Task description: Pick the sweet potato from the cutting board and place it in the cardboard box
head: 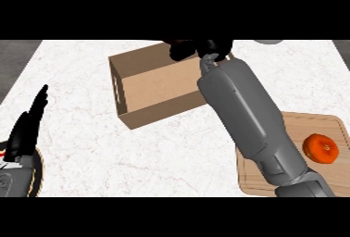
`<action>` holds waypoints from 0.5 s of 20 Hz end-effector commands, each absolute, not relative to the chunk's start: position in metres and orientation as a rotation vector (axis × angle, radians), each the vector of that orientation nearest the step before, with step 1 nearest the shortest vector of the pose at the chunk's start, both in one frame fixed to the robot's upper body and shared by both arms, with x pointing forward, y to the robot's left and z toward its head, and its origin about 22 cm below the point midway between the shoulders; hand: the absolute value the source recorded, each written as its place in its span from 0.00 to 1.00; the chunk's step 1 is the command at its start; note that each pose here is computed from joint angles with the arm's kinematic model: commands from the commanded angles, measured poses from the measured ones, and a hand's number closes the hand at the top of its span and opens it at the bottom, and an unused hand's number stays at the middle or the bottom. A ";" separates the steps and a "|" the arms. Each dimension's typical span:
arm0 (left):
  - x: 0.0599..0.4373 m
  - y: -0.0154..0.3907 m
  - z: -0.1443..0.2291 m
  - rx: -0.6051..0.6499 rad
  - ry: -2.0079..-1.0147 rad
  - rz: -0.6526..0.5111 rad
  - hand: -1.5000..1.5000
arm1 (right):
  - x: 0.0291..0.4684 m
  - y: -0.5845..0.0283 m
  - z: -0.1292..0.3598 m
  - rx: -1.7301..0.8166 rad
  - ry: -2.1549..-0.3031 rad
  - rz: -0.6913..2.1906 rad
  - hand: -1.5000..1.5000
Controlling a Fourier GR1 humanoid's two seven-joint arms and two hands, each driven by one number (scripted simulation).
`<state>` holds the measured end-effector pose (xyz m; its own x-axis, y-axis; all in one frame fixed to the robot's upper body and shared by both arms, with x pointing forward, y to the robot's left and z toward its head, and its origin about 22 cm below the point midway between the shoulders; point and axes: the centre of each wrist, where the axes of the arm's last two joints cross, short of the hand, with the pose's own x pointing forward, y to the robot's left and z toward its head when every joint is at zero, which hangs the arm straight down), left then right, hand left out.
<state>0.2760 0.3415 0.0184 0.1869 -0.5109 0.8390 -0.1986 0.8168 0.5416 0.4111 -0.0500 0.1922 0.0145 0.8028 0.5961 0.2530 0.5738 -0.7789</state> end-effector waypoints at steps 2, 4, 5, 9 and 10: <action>0.285 0.352 0.031 0.628 -1.403 -0.255 0.50 | 0.435 -0.040 0.182 -0.936 -1.512 0.506 1.00; 0.286 0.342 0.023 0.610 -1.411 -0.260 0.50 | 0.442 -0.040 0.177 -0.946 -1.480 0.508 1.00; 0.283 0.349 0.021 0.630 -1.404 -0.246 0.50 | 0.446 -0.048 0.166 -0.942 -1.442 0.570 1.00; 0.287 0.331 0.027 0.592 -1.426 -0.264 0.50 | 0.451 -0.055 0.149 -0.951 -1.365 0.441 1.00; 0.293 0.335 0.036 0.609 -1.420 -0.266 0.50 | 0.451 -0.063 0.136 -0.919 -1.343 0.428 0.00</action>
<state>0.2858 0.3342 0.0244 0.1575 -0.5141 0.8432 -0.1808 0.8244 0.5364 0.4469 -0.0520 0.1582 0.1458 0.7829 0.6048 0.2452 0.5636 -0.7888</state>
